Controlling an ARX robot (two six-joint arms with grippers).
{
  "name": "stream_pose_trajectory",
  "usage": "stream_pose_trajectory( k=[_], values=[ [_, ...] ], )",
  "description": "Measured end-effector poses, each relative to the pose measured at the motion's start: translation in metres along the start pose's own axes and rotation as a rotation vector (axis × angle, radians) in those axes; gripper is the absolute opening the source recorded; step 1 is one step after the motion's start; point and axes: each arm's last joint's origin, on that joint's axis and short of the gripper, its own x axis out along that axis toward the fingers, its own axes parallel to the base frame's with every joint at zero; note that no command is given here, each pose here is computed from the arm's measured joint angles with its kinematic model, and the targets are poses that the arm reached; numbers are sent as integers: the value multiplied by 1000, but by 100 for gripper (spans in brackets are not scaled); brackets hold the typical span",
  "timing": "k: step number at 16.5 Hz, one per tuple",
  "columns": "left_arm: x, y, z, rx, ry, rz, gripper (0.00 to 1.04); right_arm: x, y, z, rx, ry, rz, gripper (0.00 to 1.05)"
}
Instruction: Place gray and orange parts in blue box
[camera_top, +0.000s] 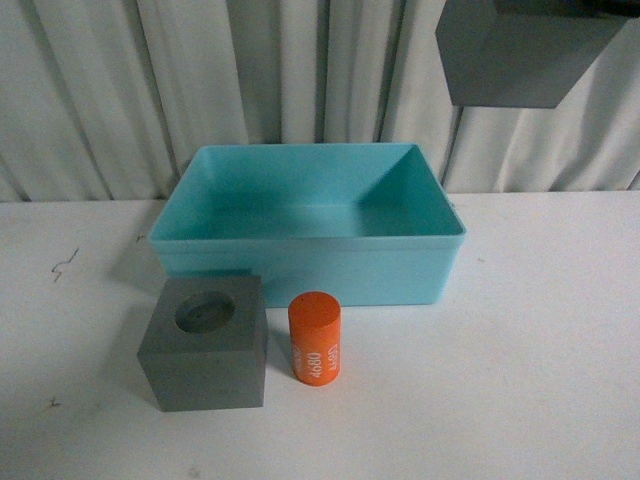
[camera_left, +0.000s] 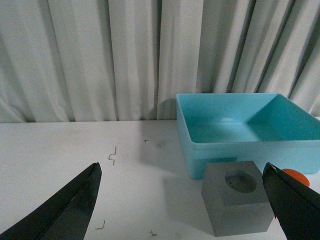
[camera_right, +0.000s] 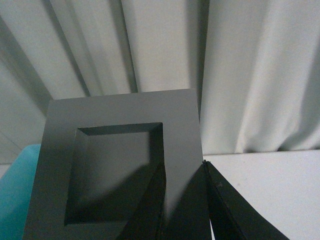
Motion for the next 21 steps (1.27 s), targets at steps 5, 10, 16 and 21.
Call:
stream_pose_trajectory(
  k=[5,10,16,21],
  values=[
    [0,0,0,0,0,0,98,73,24,-33,16,60,41,18],
    [0,0,0,0,0,0,98,102,29,-79,64,166,-10,18],
    [0,0,0,0,0,0,98,111,30,-108,91,240,-36,17],
    [0,0,0,0,0,0,98,113,36,-105,91,231,-37,38]
  ],
)
